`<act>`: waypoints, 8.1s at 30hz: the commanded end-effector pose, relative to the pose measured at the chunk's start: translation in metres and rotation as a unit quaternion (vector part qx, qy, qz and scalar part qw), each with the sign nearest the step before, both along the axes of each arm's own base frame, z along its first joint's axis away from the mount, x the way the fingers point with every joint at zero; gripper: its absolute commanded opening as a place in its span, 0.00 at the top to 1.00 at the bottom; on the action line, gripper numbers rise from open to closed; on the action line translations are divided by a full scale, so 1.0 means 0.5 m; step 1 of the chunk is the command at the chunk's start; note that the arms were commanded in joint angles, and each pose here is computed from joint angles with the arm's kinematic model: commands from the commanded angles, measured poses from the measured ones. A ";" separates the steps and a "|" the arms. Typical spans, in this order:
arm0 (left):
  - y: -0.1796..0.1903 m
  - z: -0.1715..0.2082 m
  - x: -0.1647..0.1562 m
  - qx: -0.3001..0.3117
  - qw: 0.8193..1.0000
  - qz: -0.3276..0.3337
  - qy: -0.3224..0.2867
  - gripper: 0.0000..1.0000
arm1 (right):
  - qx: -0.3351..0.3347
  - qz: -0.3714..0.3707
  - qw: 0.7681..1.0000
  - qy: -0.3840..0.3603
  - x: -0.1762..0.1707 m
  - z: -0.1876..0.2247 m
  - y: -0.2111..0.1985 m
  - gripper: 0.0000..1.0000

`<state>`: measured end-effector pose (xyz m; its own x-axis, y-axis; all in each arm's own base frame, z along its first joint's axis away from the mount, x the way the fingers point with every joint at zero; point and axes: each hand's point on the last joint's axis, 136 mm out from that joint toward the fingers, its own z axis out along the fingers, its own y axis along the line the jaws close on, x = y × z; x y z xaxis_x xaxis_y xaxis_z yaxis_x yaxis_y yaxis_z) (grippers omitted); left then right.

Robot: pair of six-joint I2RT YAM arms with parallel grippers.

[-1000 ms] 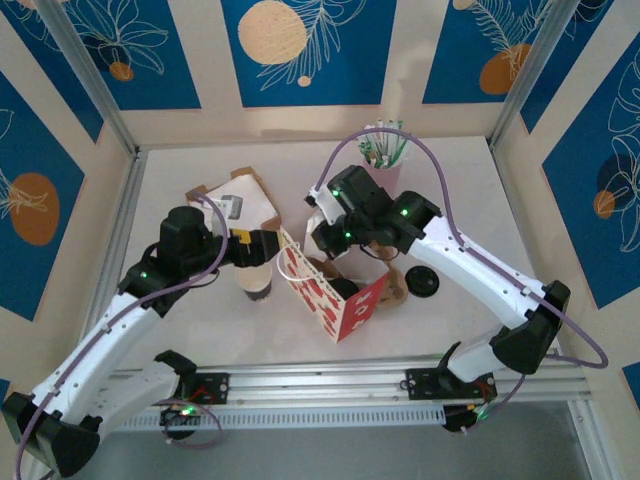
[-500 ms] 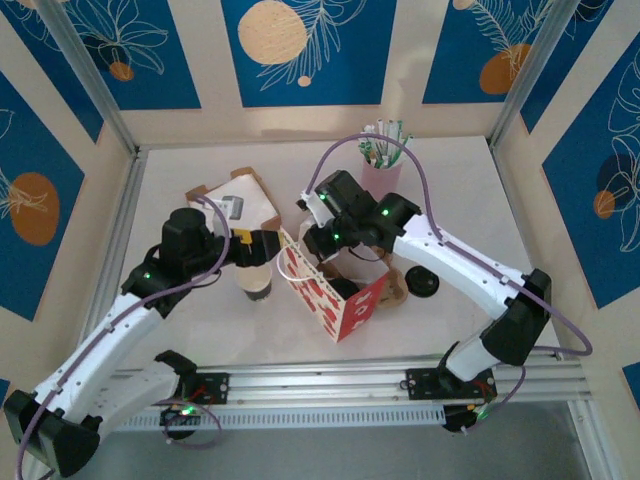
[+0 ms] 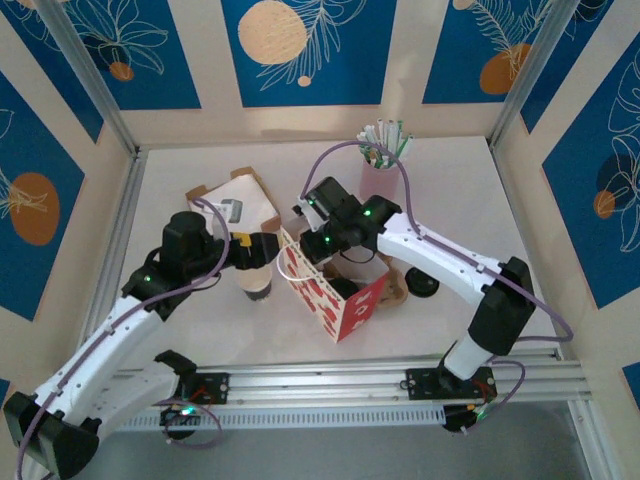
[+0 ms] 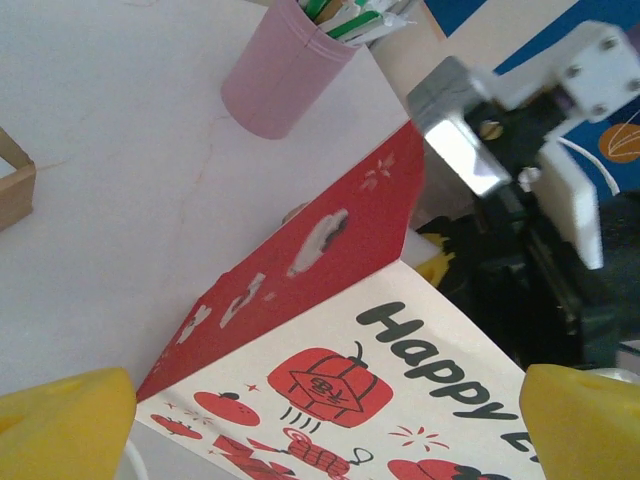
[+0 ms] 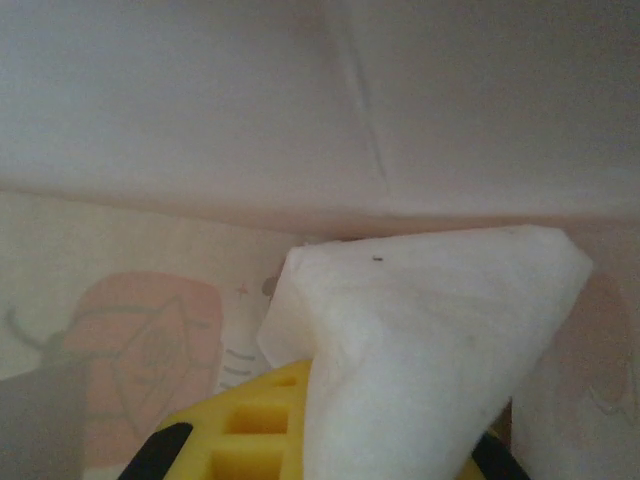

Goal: Pack the takeout coffee

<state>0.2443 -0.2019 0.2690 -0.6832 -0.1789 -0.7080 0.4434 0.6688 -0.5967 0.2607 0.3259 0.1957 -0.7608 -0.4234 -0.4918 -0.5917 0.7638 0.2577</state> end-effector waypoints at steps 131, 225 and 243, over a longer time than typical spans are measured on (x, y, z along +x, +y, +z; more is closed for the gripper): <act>0.052 0.010 0.024 0.082 0.989 0.106 -0.067 0.00 | 0.281 -0.251 0.895 -0.240 -0.115 0.312 -0.458 0.01; 0.424 -0.310 0.271 0.330 0.866 0.350 -0.135 0.00 | 0.032 -0.370 0.868 -0.331 0.270 -0.204 -0.633 0.01; 0.396 -0.351 0.299 0.322 0.874 0.319 -0.174 0.00 | 0.027 -0.366 0.868 -0.334 0.270 -0.203 -0.629 0.01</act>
